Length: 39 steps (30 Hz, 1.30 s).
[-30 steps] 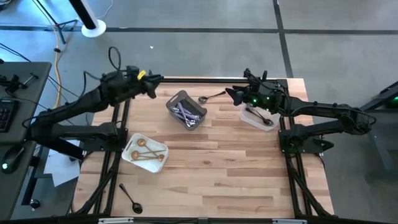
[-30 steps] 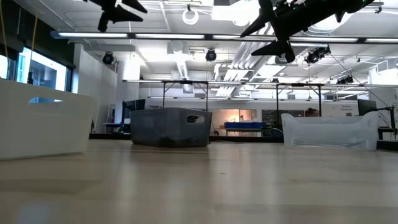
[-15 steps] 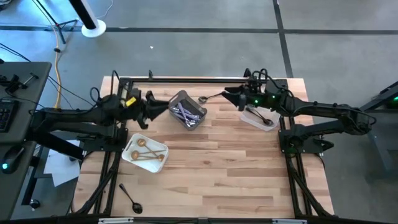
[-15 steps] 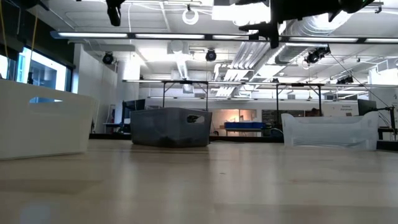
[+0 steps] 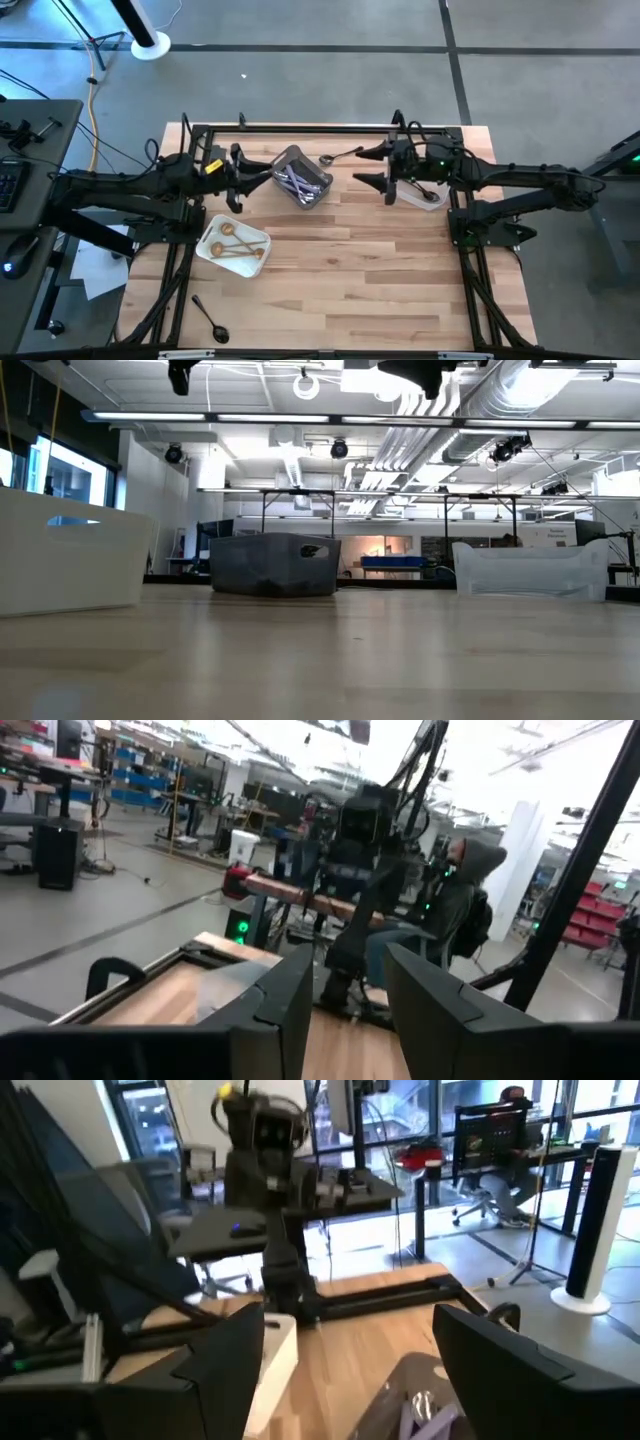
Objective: Sort silverware by color (type)
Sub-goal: Put the top black spoon into the transparent bin
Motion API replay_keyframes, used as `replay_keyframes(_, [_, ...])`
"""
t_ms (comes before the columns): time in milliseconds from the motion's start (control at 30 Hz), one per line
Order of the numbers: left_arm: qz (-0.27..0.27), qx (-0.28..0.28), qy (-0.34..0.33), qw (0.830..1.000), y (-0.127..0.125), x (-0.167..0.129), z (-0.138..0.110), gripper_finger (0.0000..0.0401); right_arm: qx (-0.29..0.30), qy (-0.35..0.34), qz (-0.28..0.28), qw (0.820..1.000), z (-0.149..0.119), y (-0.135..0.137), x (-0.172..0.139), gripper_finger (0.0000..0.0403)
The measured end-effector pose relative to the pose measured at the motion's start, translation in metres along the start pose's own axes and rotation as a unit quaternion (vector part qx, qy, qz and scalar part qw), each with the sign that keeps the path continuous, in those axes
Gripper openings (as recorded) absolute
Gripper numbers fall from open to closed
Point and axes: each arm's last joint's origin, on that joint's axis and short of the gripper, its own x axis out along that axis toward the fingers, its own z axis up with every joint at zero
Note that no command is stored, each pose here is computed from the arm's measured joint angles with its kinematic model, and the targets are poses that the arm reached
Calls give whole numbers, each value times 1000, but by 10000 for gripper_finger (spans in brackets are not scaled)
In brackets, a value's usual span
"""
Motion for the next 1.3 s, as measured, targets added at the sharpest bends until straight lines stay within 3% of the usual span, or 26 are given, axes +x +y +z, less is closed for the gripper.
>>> replay_keyframes(267, [4, 2, 16, 1000, 1, 0, -3, 115, 15, -7, 0, 1000, 4, 0, 0, 275])
replay_keyframes(533, [4, 2, 14, 1000, 1, 0, -3, 115, -16, -2, 10, 1000, 3, 1, 0, 268])
replay_keyframes(667, [4, 2, 14, 1000, 1, 0, -3, 115, -20, 2, 20, 1000, 3, 1, 0, 216])
replay_keyframes(933, [4, 2, 14, 1000, 1, 0, -3, 115, -33, 20, 52, 998, -1, 3, 0, 15])
replay_keyframes(1300, [6, 2, 16, 1000, 2, 0, -3, 115, -32, 35, 54, 997, -4, 3, -1, 4])
